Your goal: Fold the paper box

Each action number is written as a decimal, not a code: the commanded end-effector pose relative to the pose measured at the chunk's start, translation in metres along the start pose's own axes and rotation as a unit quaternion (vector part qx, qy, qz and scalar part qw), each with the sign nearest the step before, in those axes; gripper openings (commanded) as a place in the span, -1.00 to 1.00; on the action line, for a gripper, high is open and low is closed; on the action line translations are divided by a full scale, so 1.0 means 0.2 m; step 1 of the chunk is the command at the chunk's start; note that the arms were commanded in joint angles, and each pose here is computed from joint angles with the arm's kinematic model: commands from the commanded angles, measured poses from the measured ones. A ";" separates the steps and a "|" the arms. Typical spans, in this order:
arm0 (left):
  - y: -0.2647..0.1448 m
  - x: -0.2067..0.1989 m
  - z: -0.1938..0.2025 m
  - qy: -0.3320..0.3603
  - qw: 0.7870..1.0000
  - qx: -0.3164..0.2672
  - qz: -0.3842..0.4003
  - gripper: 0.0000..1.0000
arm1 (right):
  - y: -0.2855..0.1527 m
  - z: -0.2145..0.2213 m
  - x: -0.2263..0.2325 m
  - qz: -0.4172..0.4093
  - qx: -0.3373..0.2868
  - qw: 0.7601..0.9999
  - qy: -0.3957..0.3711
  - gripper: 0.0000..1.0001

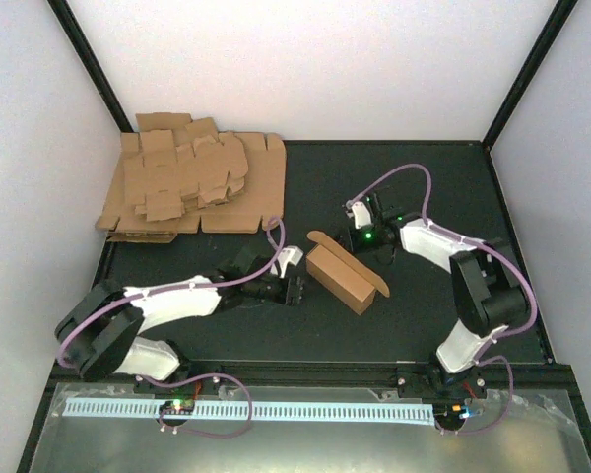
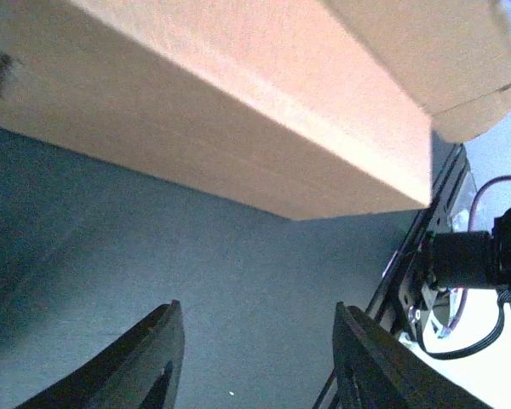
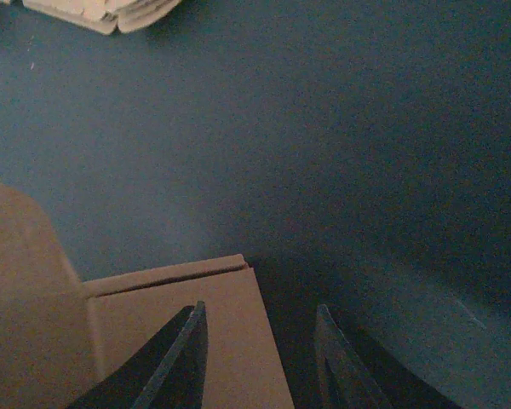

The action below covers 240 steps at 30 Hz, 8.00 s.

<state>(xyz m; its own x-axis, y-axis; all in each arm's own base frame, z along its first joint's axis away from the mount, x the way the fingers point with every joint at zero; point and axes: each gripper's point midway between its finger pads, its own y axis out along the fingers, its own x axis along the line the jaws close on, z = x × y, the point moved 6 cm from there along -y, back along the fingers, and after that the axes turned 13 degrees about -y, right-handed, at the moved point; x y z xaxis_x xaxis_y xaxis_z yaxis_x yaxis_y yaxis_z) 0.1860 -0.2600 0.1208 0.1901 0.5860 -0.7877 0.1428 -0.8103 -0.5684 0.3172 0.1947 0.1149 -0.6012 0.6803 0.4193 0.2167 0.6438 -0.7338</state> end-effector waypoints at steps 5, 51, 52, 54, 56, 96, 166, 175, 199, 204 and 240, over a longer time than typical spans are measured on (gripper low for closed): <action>-0.18 0.02 -0.15 0.026 0.997 -0.062 -0.022 0.24 | -0.34 -0.06 0.04 0.110 -0.052 0.992 -0.020 -0.12; -0.01 0.04 -0.55 0.048 0.997 -0.037 0.040 0.06 | -0.59 0.64 0.24 0.129 -0.107 0.968 0.189 0.80; 0.00 0.04 -0.54 0.048 0.997 -0.035 0.040 0.05 | -0.59 0.64 0.23 0.130 -0.111 0.967 0.191 0.78; 0.00 0.04 -0.54 0.048 0.998 -0.035 0.039 0.05 | -0.57 0.64 0.22 0.132 -0.116 0.965 0.196 0.76; 0.00 0.05 -0.54 0.046 0.998 -0.033 0.037 0.04 | -0.56 0.66 0.21 0.138 -0.114 0.964 0.198 0.75; -0.14 -0.02 -0.24 -0.012 0.996 -0.075 0.038 -0.02 | -0.37 0.23 0.18 0.065 -0.095 0.992 0.057 0.73; -0.22 -0.15 -0.49 0.016 0.997 -0.063 -0.046 -0.97 | -0.41 0.29 0.19 0.063 -0.102 0.992 0.040 0.99; -0.27 -0.15 -0.56 0.055 0.988 -0.088 -0.113 -0.96 | -0.44 0.35 0.20 0.080 -0.128 0.988 0.025 0.99; -0.28 -0.03 -0.67 0.128 0.977 -0.081 -0.147 -0.46 | -0.41 0.30 0.15 0.100 -0.175 0.979 -0.013 0.99; -0.28 -0.03 -0.61 0.144 0.979 -0.080 -0.121 -0.16 | -0.41 0.28 0.17 0.090 -0.168 0.981 -0.016 0.99; -0.41 -0.19 -0.34 0.050 0.990 -0.128 0.039 0.06 | -0.35 -0.19 -0.24 -0.077 -0.271 0.955 0.087 0.72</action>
<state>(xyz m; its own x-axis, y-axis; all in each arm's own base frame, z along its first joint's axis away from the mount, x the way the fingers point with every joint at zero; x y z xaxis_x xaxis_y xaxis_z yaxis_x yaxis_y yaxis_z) 0.2350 -0.2079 0.1947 0.2728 0.6181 -0.7372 0.3730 -0.7743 -0.5112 0.3521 0.1206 0.1526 -0.4417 0.6896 0.5740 0.5687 0.7100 -0.4153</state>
